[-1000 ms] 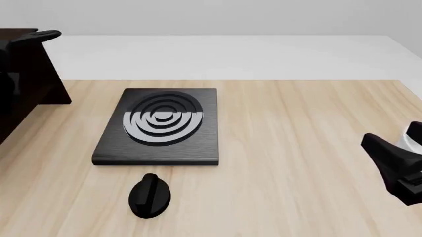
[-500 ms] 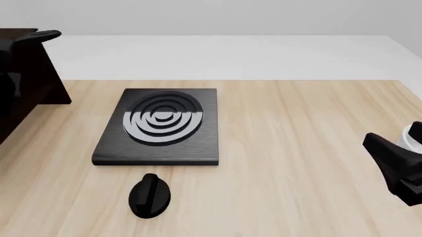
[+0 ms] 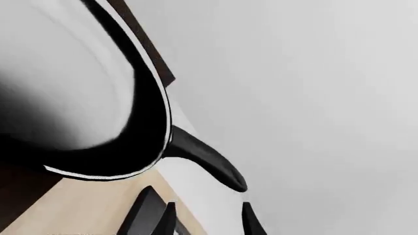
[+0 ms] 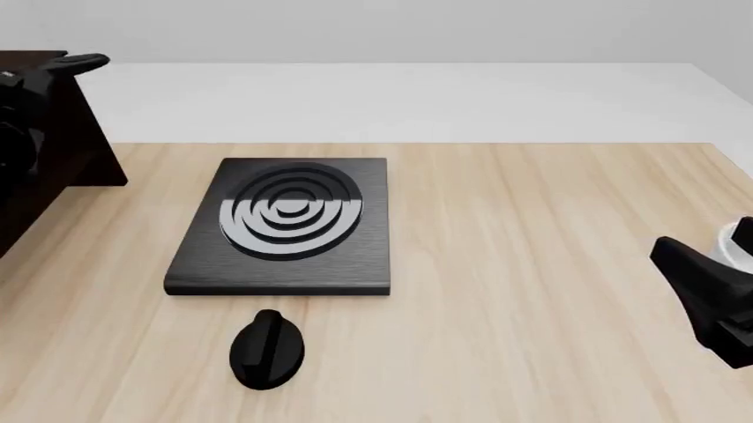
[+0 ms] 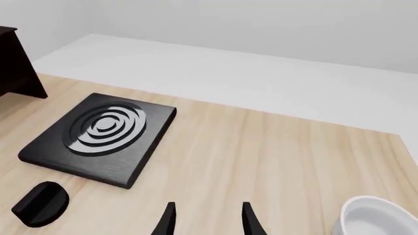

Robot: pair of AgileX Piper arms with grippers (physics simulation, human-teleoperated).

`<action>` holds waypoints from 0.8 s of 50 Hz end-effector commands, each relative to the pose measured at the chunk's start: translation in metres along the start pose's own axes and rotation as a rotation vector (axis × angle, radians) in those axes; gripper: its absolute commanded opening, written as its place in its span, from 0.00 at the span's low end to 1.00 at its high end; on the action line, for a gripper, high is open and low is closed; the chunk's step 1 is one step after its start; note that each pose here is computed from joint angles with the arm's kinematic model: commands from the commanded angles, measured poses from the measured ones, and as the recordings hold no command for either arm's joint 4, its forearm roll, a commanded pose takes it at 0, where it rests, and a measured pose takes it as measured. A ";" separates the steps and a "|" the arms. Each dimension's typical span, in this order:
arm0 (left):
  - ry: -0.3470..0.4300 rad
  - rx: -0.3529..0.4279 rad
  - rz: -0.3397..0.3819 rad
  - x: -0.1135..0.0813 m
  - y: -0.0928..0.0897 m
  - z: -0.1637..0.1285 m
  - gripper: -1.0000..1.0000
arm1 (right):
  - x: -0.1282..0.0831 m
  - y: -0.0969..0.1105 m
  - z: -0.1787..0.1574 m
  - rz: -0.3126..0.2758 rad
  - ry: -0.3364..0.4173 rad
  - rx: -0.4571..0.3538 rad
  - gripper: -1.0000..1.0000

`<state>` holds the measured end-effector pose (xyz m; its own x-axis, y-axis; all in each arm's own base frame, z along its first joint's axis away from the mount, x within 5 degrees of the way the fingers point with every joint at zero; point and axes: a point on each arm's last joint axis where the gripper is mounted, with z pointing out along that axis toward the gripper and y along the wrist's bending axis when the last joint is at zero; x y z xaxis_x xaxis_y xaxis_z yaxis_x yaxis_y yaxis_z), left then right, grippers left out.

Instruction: Put the frying pan on the cabinet shelf.

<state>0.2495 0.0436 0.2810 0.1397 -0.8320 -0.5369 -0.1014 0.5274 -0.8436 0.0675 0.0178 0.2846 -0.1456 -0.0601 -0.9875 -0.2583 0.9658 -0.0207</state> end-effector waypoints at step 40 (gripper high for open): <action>0.091 0.074 0.767 -0.016 -0.063 -0.071 1.00 | -0.003 -0.004 -0.021 0.005 -0.069 0.075 1.00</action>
<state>0.1974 0.0162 0.3404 -0.0056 -0.3769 -0.9262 -0.0905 0.9226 -0.3749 0.0527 0.0106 0.2895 -0.0944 -0.0497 -0.9943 -0.2004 0.9793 -0.0299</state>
